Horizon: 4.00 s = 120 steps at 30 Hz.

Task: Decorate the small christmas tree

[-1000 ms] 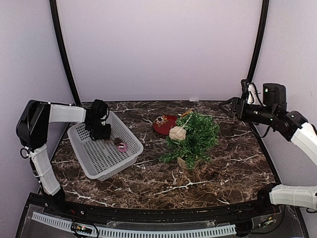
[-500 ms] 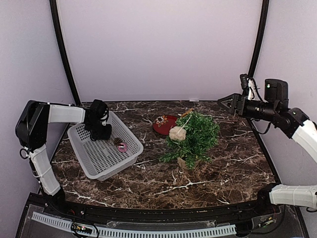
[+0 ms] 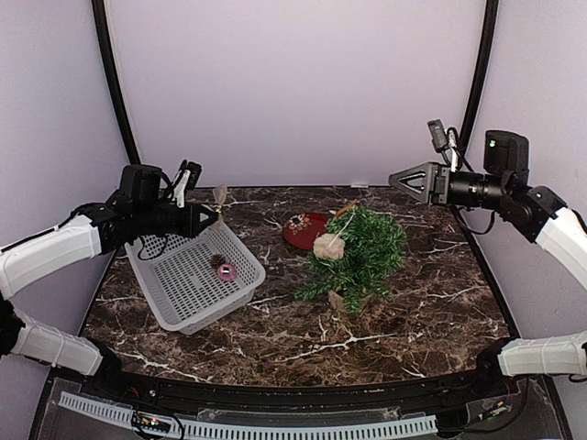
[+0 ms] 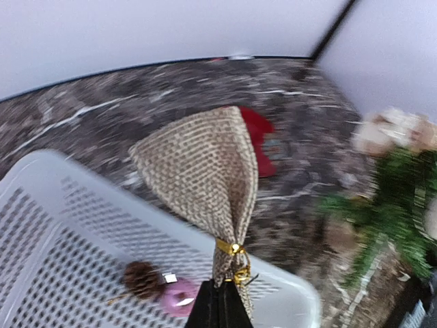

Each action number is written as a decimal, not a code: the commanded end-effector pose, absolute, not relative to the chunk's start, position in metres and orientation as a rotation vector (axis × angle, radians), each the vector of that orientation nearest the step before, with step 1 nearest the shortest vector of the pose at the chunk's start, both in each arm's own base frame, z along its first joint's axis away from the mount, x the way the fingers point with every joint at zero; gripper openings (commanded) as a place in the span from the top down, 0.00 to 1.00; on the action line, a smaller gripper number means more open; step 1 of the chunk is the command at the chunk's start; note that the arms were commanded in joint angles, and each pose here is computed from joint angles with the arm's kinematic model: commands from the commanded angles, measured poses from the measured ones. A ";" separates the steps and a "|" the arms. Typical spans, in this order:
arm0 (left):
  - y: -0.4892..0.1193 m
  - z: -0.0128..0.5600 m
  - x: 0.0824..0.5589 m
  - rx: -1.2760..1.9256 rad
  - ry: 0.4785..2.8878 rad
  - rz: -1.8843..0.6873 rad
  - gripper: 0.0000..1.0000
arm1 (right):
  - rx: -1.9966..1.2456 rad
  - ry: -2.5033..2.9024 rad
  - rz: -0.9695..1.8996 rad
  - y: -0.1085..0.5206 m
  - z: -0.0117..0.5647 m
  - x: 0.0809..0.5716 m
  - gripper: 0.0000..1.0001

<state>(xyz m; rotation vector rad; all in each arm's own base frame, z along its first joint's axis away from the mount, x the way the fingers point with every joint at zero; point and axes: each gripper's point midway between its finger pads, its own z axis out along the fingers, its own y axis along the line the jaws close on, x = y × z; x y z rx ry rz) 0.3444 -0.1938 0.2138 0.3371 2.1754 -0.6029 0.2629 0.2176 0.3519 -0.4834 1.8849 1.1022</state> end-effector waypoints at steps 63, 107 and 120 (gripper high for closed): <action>-0.422 0.380 0.141 1.029 1.012 -1.618 1.00 | -1.242 1.403 1.349 0.346 0.418 0.109 0.66; -0.414 0.345 0.165 0.911 1.269 -1.516 0.43 | -1.057 1.811 1.019 0.312 0.373 0.148 1.00; -0.404 0.315 0.171 0.866 1.389 -1.457 0.42 | -0.905 2.193 0.571 0.253 0.311 0.174 1.00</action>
